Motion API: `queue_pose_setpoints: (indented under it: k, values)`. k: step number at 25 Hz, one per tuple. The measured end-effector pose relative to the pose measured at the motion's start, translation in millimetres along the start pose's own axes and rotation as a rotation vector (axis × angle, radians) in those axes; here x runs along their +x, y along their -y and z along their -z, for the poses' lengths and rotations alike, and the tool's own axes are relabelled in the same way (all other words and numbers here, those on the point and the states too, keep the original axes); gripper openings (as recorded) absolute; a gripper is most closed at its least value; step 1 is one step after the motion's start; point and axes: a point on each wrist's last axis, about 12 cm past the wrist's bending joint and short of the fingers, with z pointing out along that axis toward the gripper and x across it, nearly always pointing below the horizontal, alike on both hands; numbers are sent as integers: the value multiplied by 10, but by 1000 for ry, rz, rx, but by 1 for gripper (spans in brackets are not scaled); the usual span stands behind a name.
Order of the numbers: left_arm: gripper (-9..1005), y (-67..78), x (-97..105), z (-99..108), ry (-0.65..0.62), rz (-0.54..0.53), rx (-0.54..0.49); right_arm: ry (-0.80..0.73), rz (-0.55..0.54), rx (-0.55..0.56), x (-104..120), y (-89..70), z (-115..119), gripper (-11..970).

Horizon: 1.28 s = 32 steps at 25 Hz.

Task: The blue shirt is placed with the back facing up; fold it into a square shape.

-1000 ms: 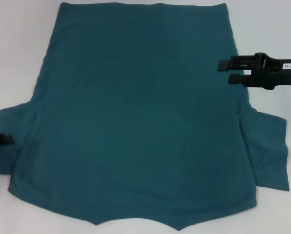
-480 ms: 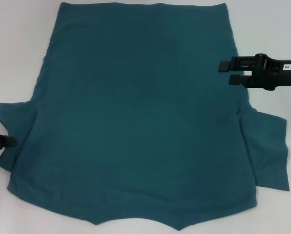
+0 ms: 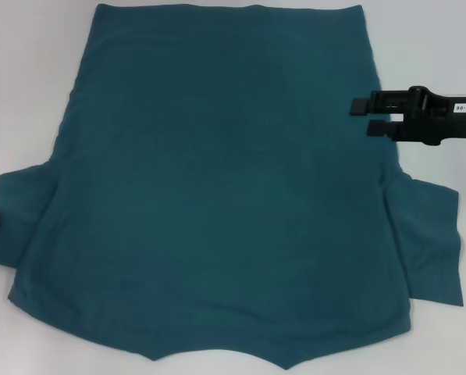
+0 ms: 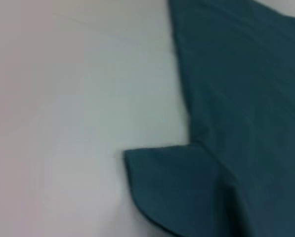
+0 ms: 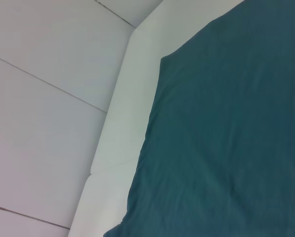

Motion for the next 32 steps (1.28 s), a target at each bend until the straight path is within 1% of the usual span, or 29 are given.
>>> queue_pose_setpoints:
  k: [5,13,20,23,25,29,30,31,32]
  values:
    - [6,-72,-55,22,0,-16,-81,0,-1,0,1,1,1,700]
    - [6,-111,-197,40,-2,-87,-165,2,-2,0,-1,2,3,699]
    - [7,-80,-330,62,-6,-131,-198,5,-1,0,-8,3,11,699]
    - [7,-13,-359,67,-26,-136,-171,5,0,0,-8,3,11,700]
    - [7,57,-376,78,-45,-129,-141,5,-1,0,-9,3,11,700]
    - [6,277,-504,146,-81,-124,-89,5,-2,0,-8,2,10,700]
    - [6,314,-529,158,-87,-124,-86,5,-1,0,-9,2,11,700]
    - [7,395,-593,182,-98,-130,-84,5,-1,0,-9,2,11,700]
    - [7,434,-627,191,-104,-135,-85,4,0,-1,-8,2,11,700]
